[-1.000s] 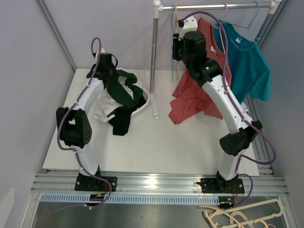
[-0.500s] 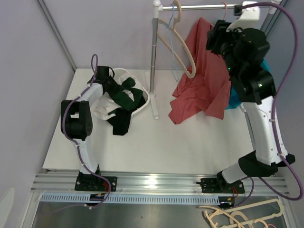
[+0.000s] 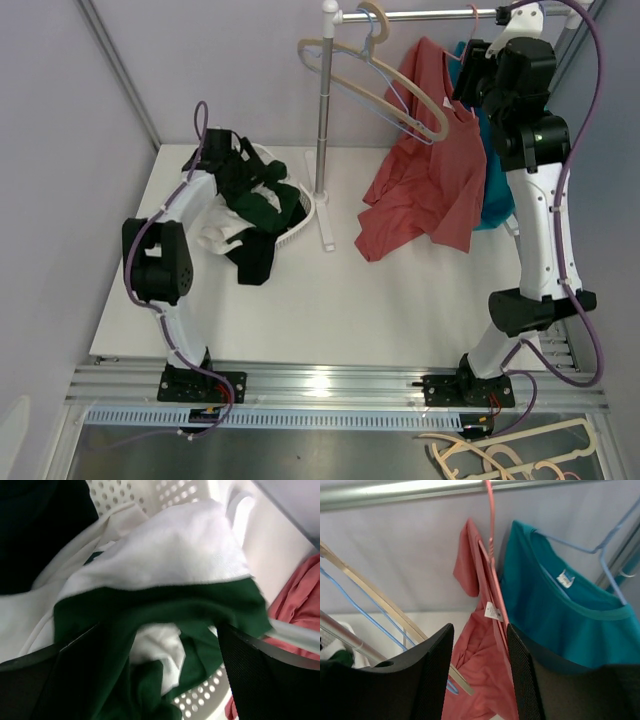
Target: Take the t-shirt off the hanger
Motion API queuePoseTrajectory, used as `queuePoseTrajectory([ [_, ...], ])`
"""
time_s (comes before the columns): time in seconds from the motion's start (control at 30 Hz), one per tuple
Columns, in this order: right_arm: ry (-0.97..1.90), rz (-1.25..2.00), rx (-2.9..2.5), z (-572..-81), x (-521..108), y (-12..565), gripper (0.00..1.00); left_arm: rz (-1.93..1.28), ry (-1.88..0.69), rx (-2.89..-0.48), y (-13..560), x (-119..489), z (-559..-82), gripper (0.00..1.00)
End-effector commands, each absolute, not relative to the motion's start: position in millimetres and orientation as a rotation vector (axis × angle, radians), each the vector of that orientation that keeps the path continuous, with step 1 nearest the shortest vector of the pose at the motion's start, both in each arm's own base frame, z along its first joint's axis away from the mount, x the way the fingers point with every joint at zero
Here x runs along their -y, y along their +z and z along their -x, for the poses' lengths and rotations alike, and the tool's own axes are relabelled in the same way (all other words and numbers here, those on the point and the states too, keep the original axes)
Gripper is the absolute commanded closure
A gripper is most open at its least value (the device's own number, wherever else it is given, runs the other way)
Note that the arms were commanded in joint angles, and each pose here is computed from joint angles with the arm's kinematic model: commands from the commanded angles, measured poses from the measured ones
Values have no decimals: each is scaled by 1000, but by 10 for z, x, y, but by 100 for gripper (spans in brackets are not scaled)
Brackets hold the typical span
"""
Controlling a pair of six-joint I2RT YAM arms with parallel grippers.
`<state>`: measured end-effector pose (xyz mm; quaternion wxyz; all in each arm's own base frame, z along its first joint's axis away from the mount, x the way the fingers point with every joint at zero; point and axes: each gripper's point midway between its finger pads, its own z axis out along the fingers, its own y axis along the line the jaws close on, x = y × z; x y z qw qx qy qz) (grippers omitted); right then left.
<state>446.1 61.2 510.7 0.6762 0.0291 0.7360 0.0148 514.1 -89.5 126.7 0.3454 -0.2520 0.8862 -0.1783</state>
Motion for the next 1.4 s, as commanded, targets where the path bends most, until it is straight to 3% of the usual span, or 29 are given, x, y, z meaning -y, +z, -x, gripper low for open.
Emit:
queuePoseTrajectory([
  [0.0,97,-14,-1664,-4529,-666,5087,48,544,-321,-2144,2136,735,-5070,1],
  [0.1,126,1,-1676,-4664,-660,5004,47,479,-229,-2051,2580,737,-4937,1],
  [0.33,94,-2,-1673,-4833,-605,4892,43,197,-50,-1750,3615,1412,-4388,0],
  [0.53,97,11,-1697,-4996,-585,4741,45,55,-121,-1643,3841,1798,-4003,0],
  [0.9,74,-21,-1674,-5250,-454,4723,47,27,-163,-1424,4549,1874,-3603,0],
  [0.93,76,-25,-1668,-5261,-432,4744,49,25,-166,-1425,4512,1866,-3587,1],
  [1.03,105,-30,-1679,-5312,-441,4680,76,-2,-153,-1391,4528,1880,-3598,0],
  [1.07,111,-29,-1673,-5323,-452,4686,99,-4,-142,-1397,4503,1890,-3624,0],
  [1.37,150,-33,-1583,-5197,-477,5041,100,-20,-144,-1402,4441,1954,-3630,0],
])
